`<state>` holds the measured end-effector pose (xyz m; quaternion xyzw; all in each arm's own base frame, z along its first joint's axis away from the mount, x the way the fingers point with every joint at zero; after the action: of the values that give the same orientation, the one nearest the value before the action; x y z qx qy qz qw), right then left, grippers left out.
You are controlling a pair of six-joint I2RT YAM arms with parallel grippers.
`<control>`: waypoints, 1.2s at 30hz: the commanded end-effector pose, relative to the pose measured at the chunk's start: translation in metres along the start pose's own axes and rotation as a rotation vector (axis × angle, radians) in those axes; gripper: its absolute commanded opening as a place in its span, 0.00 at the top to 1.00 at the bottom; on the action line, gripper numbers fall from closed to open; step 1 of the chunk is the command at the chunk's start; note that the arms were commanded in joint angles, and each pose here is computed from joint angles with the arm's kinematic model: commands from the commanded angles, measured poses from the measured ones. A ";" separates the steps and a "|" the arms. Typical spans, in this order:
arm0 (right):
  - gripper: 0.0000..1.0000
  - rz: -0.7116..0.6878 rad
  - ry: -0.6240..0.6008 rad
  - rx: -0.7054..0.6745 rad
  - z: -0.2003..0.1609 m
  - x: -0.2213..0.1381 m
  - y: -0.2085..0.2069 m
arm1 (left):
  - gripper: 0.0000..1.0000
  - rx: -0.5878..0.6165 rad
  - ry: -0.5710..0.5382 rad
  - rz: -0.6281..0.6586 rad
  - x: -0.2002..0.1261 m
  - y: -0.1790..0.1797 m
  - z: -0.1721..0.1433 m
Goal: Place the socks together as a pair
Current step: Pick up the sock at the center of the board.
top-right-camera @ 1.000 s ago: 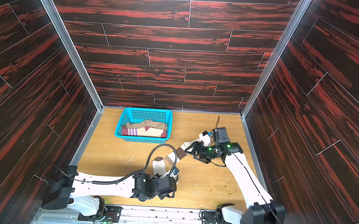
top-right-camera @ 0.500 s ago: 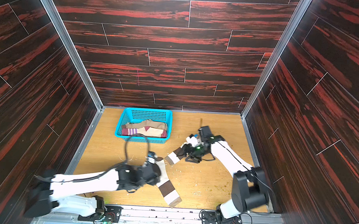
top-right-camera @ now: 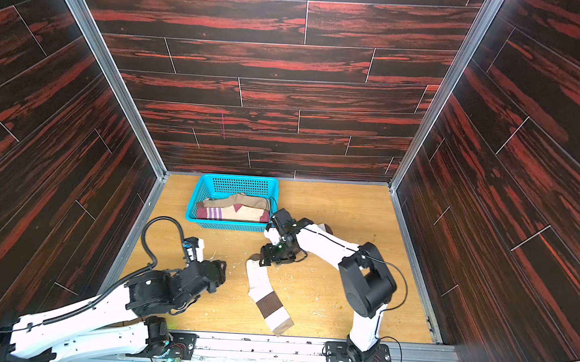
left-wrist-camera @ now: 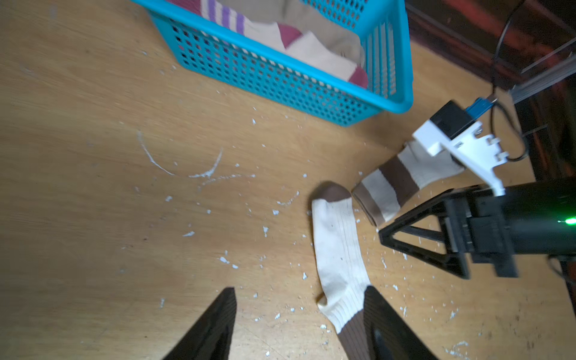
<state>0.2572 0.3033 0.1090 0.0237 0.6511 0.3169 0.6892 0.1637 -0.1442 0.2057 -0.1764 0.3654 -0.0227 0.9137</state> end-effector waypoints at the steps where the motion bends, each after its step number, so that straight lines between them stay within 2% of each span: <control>1: 0.29 -0.079 -0.051 -0.094 0.020 0.012 0.003 | 0.33 0.018 -0.045 0.077 -0.005 0.019 0.005; 7: 0.31 -0.149 -0.053 -0.153 0.038 0.038 0.010 | 0.34 0.072 -0.010 0.094 -0.009 0.017 0.007; 14: 0.36 -0.221 -0.047 -0.197 0.041 0.069 0.010 | 0.35 0.077 -0.012 0.089 -0.010 0.019 0.007; 15: 0.39 -0.234 -0.040 -0.200 0.039 0.074 0.008 | 0.35 0.078 -0.013 0.092 -0.011 0.020 0.007; 17: 0.52 -0.255 -0.039 -0.199 0.037 0.079 0.004 | 0.35 0.075 -0.015 0.089 -0.011 0.022 0.007; 19: 0.73 -0.282 -0.057 -0.185 0.037 0.079 0.000 | 0.35 0.071 -0.029 0.092 -0.013 0.025 0.008; 23: 1.00 -0.237 -0.104 -0.170 0.040 0.062 0.012 | 0.36 0.060 -0.044 0.092 -0.015 0.030 0.009; 30: 1.00 -0.071 -0.210 -0.074 0.038 -0.022 0.058 | 0.38 0.120 -0.038 0.042 -0.012 0.016 0.010; 33: 1.00 -0.067 -0.216 0.027 0.029 -0.048 0.047 | 0.37 0.147 0.000 -0.007 -0.004 -0.003 0.005; 36: 1.00 -0.098 -0.246 0.156 0.018 -0.069 0.014 | 0.37 0.179 0.051 -0.037 0.011 -0.025 -0.004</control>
<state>0.2749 0.3300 0.1971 0.0493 0.5320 0.3024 0.7894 0.1639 -0.1476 0.2047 -0.1081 0.3748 -0.0461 0.9196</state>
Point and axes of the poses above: each gripper's point midway between its finger pads, its own x axis out along the fingers, its own y axis along the line the jaws close on, z = x × y, the point moved 4 cm from there along -x, back along the fingers, and after that the axes turned 3 degrees about x, right-handed, at the moved point
